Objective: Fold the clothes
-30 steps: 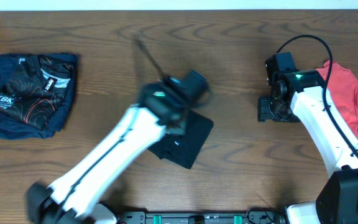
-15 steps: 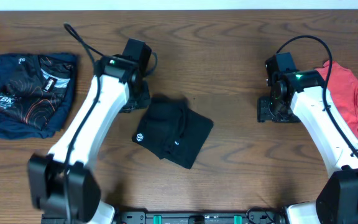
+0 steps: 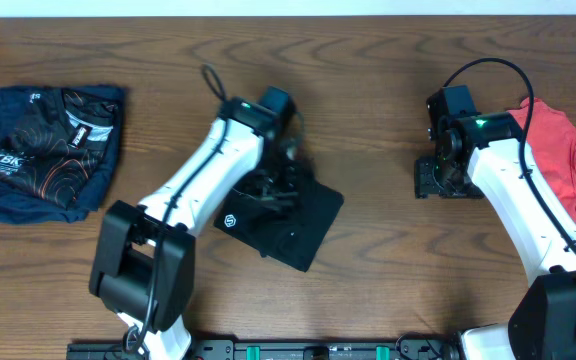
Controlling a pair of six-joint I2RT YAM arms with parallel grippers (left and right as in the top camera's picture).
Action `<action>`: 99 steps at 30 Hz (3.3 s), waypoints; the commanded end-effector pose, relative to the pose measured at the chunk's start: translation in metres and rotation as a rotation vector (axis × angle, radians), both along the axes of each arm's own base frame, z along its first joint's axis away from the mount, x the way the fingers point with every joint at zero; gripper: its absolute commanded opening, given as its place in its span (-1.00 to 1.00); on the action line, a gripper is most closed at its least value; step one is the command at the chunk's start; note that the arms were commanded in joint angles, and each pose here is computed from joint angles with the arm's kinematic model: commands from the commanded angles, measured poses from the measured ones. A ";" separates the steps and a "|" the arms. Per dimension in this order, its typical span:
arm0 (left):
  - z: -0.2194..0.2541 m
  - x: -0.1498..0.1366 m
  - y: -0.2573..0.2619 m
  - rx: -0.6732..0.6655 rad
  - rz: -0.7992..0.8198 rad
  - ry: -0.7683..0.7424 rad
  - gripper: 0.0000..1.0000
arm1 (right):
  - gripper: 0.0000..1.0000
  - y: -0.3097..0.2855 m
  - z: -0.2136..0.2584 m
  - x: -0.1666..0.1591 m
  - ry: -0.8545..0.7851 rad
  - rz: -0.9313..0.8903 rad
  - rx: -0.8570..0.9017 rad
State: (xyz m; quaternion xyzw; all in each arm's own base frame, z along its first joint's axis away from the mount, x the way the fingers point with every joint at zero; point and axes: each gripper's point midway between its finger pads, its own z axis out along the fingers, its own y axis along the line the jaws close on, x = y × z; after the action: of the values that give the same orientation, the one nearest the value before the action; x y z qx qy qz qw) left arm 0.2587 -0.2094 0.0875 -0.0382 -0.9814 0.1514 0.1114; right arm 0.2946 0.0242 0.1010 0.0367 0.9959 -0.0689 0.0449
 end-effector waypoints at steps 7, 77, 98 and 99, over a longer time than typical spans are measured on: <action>0.016 -0.053 -0.056 -0.169 -0.221 0.064 -0.41 | 0.33 -0.013 0.003 0.001 -0.005 -0.028 -0.008; 0.039 0.047 0.078 0.003 -0.029 -0.413 0.40 | 0.04 0.155 -0.025 0.087 -0.138 0.422 0.426; -0.071 0.025 0.027 -0.421 -0.400 -0.136 0.97 | 0.29 0.113 0.045 0.051 -0.178 0.393 0.269; -0.074 0.021 0.026 -0.424 -0.403 -0.112 0.98 | 0.30 0.113 0.045 0.051 -0.178 0.393 0.269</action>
State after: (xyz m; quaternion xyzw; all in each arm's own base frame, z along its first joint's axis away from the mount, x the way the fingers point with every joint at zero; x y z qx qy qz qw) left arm 0.2940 -0.1684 0.0210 -0.2430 -0.9259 0.2851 0.0489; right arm 0.3425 0.1399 0.1393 -0.1421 0.9776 0.0886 0.1274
